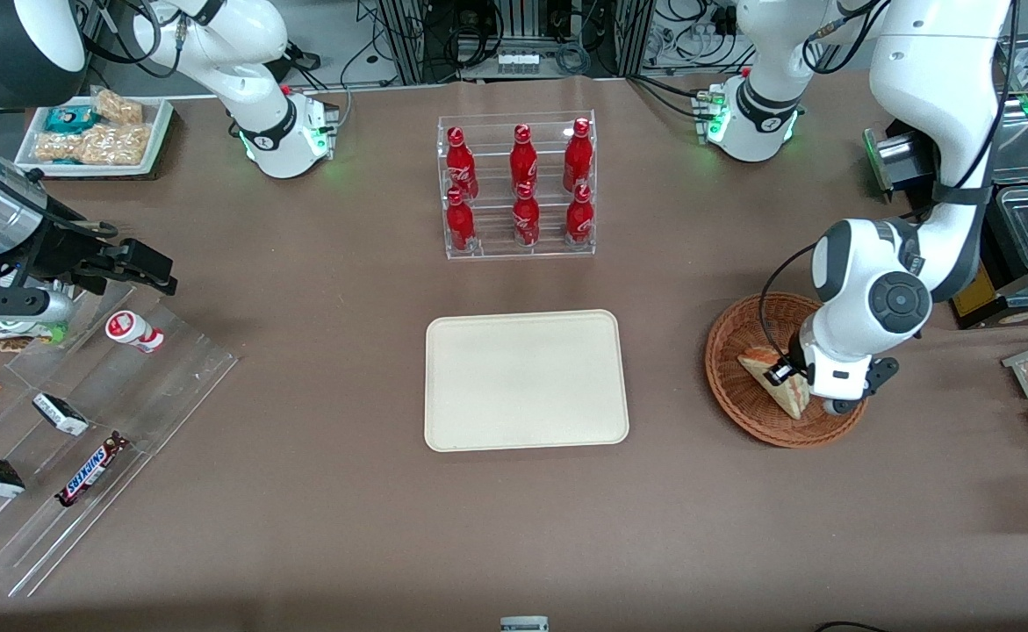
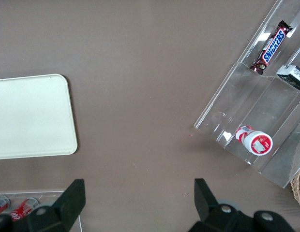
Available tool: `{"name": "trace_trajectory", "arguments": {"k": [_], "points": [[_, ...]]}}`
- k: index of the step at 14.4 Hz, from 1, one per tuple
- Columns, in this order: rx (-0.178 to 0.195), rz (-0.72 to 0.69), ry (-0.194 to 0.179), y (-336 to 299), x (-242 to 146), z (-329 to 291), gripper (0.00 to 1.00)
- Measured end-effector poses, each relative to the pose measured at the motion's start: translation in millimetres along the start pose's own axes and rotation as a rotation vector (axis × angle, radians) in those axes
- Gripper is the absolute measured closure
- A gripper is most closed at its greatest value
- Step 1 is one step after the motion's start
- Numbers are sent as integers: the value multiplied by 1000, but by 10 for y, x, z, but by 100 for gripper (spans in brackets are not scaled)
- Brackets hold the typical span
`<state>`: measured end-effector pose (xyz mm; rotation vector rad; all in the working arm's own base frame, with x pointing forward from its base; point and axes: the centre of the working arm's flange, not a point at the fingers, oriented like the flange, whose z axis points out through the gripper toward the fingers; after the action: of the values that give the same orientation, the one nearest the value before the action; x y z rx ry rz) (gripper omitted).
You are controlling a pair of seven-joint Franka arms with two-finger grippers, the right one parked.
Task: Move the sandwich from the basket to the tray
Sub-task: 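Carry the sandwich with the left gripper over the cream tray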
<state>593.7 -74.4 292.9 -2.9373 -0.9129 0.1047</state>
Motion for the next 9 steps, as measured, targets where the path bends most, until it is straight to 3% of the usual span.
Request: {"name": "trace_trajectory", "arguments": {"k": [3, 5, 7, 9], "points": [[5, 46, -4, 404, -179, -1077, 72], [-24, 136, 25, 902, -704, -1704, 81], [-13, 302, 86, 1495, -1455, -1744, 84], [-49, 428, 116, 2099, -2125, -1355, 85]]}}
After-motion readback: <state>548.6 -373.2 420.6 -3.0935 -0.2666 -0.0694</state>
